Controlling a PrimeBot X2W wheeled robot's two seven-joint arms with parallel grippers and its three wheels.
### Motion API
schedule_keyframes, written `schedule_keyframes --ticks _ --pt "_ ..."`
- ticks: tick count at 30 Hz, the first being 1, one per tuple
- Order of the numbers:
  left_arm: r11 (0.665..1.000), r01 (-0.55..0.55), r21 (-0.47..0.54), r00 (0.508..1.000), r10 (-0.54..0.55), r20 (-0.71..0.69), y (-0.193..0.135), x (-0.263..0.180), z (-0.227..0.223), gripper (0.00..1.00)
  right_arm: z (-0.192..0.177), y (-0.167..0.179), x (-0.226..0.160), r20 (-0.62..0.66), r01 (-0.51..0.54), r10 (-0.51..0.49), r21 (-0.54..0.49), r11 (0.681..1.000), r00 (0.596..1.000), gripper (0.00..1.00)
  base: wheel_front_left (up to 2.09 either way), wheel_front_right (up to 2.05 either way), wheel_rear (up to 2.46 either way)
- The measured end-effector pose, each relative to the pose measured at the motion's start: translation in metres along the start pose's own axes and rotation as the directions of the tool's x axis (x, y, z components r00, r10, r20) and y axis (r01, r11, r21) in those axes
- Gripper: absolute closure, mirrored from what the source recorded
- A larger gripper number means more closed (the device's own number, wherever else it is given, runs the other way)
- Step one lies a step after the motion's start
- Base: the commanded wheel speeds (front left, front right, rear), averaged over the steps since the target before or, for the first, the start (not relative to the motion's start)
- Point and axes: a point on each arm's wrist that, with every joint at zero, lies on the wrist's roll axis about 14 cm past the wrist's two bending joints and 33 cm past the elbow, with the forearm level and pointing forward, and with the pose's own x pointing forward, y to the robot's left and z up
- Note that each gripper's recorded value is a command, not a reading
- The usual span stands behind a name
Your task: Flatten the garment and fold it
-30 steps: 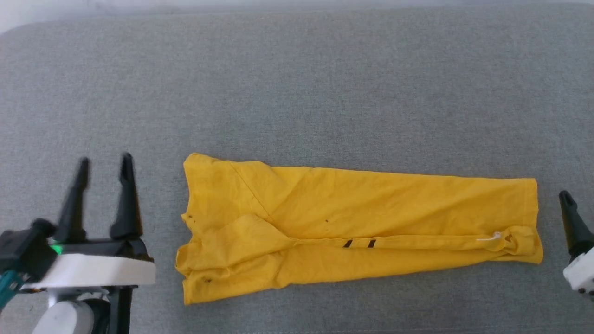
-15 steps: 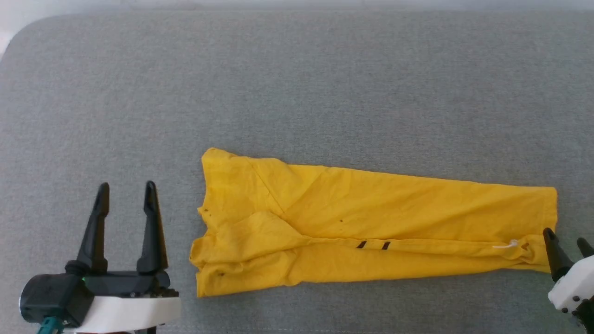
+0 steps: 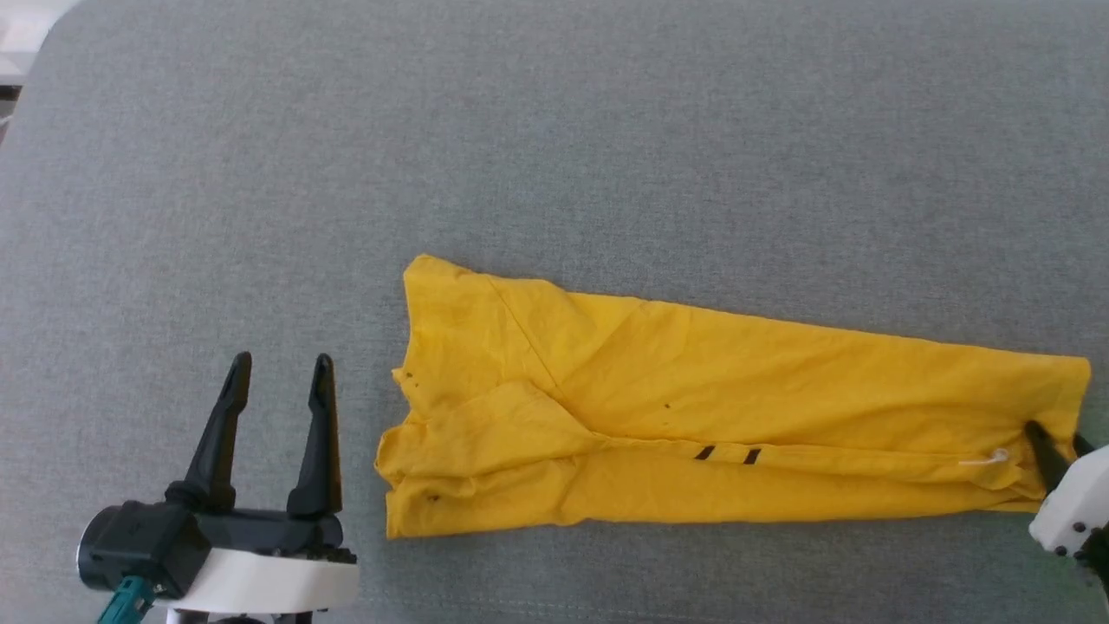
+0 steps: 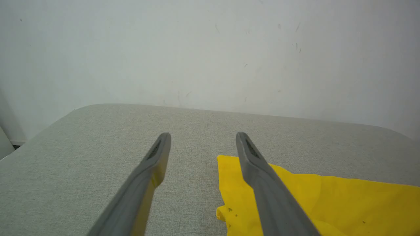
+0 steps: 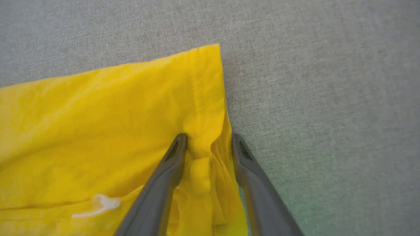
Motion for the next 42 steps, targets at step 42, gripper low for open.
schedule_keyframes --ticks 42 --pt "0.999 0.032 0.010 0.999 -0.032 0.015 -0.012 -0.012 0.003 0.00 0.051 0.150 -0.074 0.056 -0.429 0.440 -0.146 0.892 0.896 1.00 0.00 0.00 0.00"
